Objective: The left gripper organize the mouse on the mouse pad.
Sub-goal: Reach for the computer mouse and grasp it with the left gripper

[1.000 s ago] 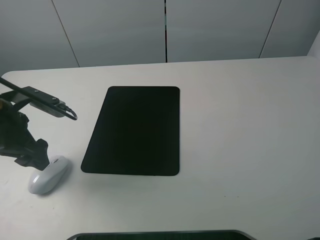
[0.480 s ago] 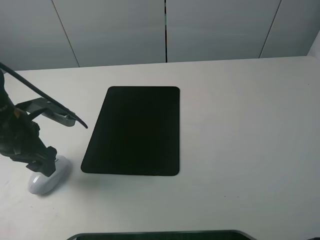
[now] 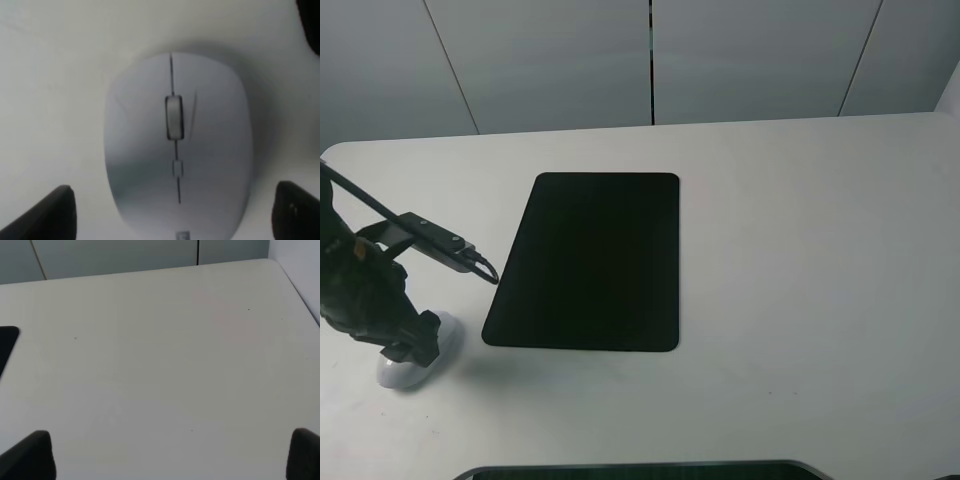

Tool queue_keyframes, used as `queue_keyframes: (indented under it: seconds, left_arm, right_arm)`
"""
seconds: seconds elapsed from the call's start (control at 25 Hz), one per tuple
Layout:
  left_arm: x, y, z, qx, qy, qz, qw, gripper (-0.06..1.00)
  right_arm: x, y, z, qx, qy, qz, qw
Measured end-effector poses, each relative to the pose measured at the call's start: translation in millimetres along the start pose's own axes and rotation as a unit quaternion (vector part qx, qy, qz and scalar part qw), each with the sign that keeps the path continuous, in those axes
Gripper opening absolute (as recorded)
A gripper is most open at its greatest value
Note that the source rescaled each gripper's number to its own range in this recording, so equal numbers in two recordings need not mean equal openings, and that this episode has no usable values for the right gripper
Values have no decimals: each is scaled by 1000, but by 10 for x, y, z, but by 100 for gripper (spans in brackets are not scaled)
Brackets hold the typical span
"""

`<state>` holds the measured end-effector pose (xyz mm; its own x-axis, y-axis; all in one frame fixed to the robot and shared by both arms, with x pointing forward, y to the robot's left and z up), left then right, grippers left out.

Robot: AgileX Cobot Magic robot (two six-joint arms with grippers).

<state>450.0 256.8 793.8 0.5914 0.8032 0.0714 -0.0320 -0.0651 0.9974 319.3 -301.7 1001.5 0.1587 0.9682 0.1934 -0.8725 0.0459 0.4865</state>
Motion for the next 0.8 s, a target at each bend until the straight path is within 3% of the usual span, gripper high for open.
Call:
queue_keyframes:
  seconds: [0.44,0.8]
  left_arm:
    - [45,-4,150,-38,-3,12,999,100]
    - [19,-132,99,-14,3,3,1000,100]
  right_arm:
    - [0,0,0,0,0,0,1000]
    - [0,0,0,0,0,0,1000]
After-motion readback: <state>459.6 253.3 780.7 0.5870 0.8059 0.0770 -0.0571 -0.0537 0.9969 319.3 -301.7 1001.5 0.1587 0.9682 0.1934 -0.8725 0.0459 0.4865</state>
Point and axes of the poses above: a point on each arm's last joint axis where the gripper is mounted, y pointing back along that axis away from the gripper, x along the wrist's bending axis when the last joint is at zero, z = x × y, the point moved 10 cm from there along -y, pointing out along that axis toward the gripper, and after that the axes turned 10 degrees about -y, right-handed, at the moved point
